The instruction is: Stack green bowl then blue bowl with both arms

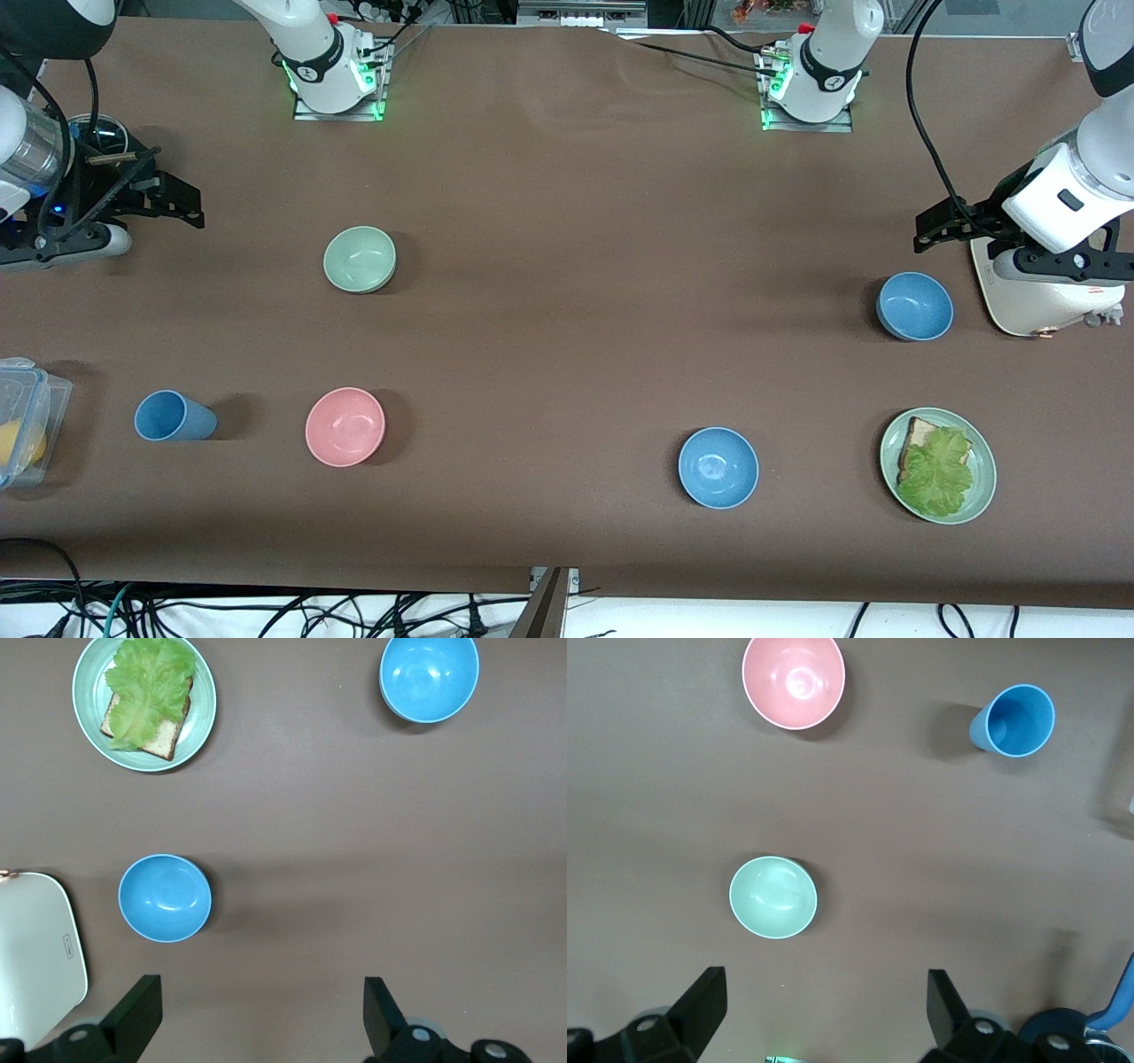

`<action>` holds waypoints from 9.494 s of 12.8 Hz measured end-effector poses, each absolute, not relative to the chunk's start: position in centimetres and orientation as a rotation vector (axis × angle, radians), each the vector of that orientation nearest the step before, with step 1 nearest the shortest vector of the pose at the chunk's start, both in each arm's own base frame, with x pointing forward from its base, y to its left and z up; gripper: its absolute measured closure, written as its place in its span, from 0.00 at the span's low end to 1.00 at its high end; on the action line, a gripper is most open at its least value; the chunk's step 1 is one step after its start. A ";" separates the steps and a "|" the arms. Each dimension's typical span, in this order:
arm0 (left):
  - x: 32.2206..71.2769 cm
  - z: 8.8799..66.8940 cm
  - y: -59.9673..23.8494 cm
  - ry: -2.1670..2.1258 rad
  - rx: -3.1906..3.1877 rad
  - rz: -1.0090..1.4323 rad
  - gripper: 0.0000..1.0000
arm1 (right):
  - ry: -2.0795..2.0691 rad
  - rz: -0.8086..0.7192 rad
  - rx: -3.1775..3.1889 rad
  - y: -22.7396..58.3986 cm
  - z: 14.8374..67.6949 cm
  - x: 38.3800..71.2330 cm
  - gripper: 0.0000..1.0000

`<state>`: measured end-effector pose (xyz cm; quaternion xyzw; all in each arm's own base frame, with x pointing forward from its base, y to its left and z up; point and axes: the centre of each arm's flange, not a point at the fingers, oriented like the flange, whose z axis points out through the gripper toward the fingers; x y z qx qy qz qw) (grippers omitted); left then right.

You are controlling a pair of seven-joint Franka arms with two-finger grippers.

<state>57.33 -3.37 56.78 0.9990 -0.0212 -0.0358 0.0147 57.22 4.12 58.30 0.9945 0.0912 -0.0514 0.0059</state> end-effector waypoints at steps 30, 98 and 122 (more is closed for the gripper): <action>57.3 56.7 -3.4 -0.066 3.109 -0.118 0.00 | 0.294 -0.132 3.113 4.4 58.5 57.4 0.00; 57.4 56.6 -3.4 -0.066 3.109 -0.122 0.00 | 0.187 -0.149 3.171 6.6 20.6 46.5 0.78; 57.4 56.6 -3.4 -0.066 3.109 -0.122 0.00 | -0.305 -0.044 3.295 49.3 20.5 53.1 0.89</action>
